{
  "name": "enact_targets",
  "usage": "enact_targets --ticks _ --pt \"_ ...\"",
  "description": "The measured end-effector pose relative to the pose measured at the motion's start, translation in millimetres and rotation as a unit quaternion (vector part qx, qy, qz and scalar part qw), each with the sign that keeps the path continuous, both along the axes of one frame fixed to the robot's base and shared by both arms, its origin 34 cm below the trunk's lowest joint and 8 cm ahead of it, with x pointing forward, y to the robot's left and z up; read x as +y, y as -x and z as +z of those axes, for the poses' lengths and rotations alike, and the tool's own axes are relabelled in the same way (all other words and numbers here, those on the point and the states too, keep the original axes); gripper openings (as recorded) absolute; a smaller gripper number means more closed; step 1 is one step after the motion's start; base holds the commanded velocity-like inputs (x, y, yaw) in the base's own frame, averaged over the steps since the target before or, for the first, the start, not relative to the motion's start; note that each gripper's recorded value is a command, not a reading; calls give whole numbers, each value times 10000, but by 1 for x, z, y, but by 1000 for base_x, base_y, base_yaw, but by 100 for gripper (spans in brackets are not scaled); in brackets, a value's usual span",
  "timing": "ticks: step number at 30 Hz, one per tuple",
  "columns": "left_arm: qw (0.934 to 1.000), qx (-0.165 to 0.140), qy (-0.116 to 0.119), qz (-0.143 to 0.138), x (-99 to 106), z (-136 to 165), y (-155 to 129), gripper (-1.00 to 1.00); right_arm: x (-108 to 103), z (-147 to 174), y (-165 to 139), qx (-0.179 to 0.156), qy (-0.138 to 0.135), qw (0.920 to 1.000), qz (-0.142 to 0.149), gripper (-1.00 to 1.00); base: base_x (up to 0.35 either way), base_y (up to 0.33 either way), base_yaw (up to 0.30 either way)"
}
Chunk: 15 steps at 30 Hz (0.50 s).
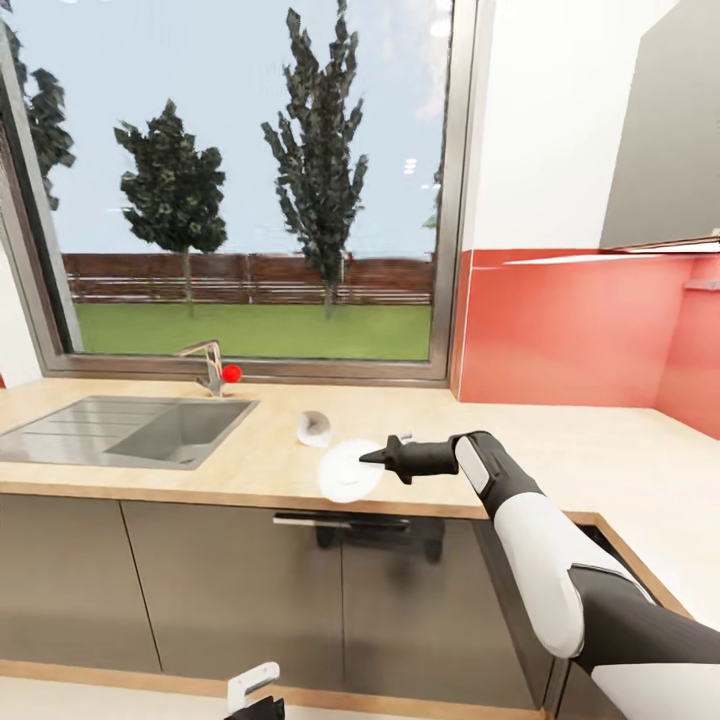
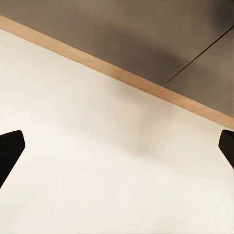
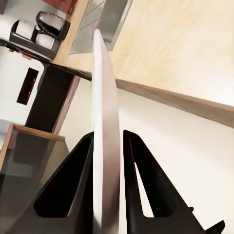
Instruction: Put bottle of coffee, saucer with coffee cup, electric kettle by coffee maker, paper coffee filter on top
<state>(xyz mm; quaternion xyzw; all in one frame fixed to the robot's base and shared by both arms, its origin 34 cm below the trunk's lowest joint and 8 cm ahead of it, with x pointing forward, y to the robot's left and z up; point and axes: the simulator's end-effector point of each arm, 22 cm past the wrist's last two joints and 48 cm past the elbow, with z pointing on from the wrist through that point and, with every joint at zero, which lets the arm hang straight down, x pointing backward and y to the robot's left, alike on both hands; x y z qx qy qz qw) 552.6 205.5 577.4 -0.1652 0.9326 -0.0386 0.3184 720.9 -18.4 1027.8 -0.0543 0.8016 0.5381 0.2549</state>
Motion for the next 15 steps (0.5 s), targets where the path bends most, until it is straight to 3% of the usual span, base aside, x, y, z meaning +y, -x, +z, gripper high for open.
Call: enact_targets --ticks 11,15 --pt "10000 -93 3 -2 0 8 -4 100 -1 11 3 -73 -37 10000 -16 -100 0 0 123" --pt "9999 -127 5 -4 0 10 -6 100 -5 22 1 -55 -313 9994 -131 -100 0 0 134"
